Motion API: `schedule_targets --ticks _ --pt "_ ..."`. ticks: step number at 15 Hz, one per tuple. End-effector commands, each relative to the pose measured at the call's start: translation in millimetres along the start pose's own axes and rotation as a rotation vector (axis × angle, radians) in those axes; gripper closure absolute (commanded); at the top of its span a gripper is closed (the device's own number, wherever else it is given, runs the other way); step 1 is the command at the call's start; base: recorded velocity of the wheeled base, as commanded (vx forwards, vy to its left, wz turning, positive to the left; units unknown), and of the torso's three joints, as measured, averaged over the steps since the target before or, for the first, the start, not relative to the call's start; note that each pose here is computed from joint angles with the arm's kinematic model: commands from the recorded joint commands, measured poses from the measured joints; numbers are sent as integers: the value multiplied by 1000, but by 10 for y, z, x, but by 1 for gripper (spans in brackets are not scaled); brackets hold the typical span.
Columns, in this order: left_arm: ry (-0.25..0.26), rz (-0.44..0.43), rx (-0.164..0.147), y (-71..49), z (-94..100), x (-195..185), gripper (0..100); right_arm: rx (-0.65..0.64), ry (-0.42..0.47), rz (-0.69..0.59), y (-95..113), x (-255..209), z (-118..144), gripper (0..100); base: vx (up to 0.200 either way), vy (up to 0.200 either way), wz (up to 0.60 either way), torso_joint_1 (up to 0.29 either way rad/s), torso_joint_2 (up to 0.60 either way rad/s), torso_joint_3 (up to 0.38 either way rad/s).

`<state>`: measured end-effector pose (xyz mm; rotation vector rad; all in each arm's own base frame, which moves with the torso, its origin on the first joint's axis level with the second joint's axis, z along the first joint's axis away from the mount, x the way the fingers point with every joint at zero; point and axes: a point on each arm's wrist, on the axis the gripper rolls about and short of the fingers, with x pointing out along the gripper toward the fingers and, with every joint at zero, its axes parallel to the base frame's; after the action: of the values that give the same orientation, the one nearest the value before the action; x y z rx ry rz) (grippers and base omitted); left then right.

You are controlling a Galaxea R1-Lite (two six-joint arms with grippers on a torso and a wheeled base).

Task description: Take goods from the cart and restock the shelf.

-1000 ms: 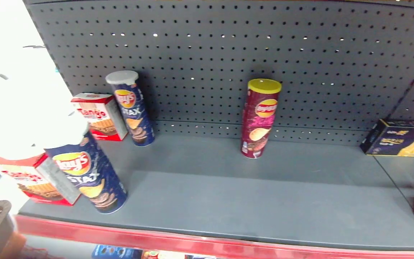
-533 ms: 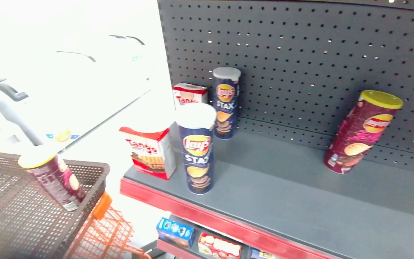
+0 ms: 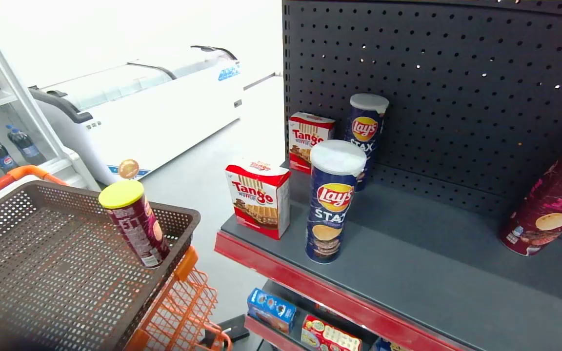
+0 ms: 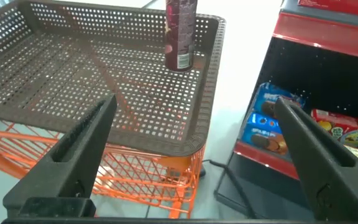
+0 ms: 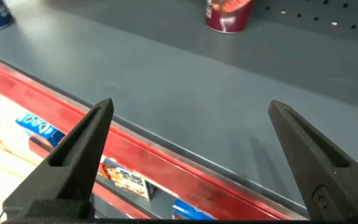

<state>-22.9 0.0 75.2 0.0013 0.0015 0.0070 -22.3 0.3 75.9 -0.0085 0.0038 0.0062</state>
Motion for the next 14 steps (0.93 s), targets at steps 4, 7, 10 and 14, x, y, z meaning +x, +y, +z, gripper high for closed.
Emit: schedule_targets --ticks 4,7,10,14 --pt "2 -1 0 0 0 1 0 -1 -1 -2 0 0 1 0 0 0 0 0 0 0" --pt "-42 -124 64 -25 203 -47 0 -1 -1 -2 0 0 1 0 0 0 0 0 0 0" --pt "106 -118 63 -26 747 183 0 -1 -1 0 0 0 1 0 0 0 0 0 0 0" --pt "181 -44 65 -4 1229 858 0 -1 -1 0 0 0 1 0 0 0 0 0 0 0"
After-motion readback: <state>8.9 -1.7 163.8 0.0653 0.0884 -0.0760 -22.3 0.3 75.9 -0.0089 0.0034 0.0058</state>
